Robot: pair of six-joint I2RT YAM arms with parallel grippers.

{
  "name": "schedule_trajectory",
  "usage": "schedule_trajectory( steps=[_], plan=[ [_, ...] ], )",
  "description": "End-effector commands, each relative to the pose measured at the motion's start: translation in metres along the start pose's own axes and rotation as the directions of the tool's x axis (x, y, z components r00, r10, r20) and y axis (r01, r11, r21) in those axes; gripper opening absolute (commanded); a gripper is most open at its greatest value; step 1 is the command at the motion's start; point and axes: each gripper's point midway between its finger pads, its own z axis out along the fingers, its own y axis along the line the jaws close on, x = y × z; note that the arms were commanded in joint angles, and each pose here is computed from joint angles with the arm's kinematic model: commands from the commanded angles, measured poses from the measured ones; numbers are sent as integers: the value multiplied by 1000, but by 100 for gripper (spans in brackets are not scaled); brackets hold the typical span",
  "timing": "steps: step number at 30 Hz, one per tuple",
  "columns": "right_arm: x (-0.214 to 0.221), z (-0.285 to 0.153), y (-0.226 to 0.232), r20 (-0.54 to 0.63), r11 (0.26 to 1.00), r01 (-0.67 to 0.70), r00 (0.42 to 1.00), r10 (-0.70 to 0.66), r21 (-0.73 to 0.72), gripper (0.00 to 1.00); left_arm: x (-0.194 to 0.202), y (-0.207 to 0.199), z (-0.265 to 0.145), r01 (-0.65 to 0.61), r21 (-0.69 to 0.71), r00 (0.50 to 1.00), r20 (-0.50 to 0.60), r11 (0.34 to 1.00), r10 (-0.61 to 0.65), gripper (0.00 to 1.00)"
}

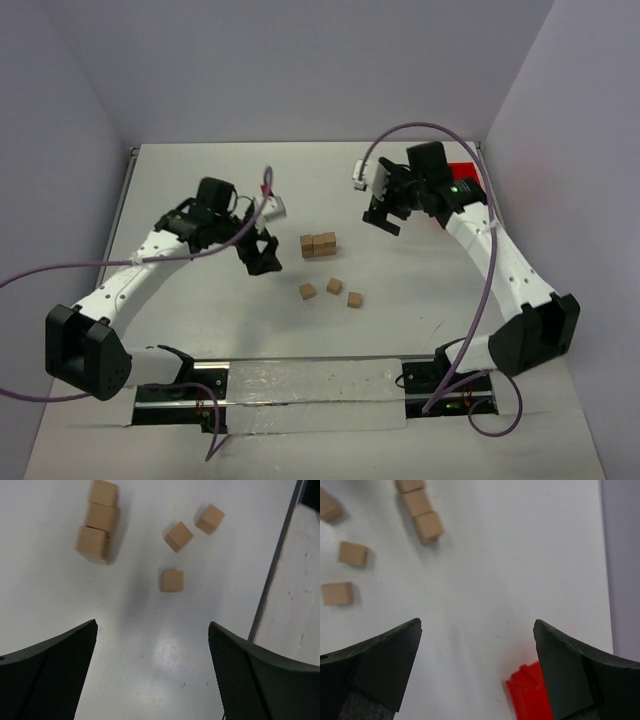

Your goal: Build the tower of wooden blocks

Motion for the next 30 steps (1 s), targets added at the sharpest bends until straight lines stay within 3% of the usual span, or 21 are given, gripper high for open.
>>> schedule_trajectory(
  steps=[1, 7, 19, 30],
  plan=[
    [34, -18, -10, 34, 963, -192, 981, 189, 191, 100, 18, -15, 26, -166, -55, 982, -97, 984, 161, 96],
    [93, -27, 36, 68, 886, -383, 923, 378, 261, 100, 50, -35, 70, -171, 0, 959, -230, 985, 167, 74],
    [123, -31, 52, 114, 775, -537, 839, 533, 333, 100, 82, -38, 126, -220, -18, 914, -353, 975, 200, 65],
    [124, -25, 56, 130, 765, -562, 824, 552, 315, 100, 87, -44, 142, -203, 25, 903, -382, 979, 197, 59]
  ],
)
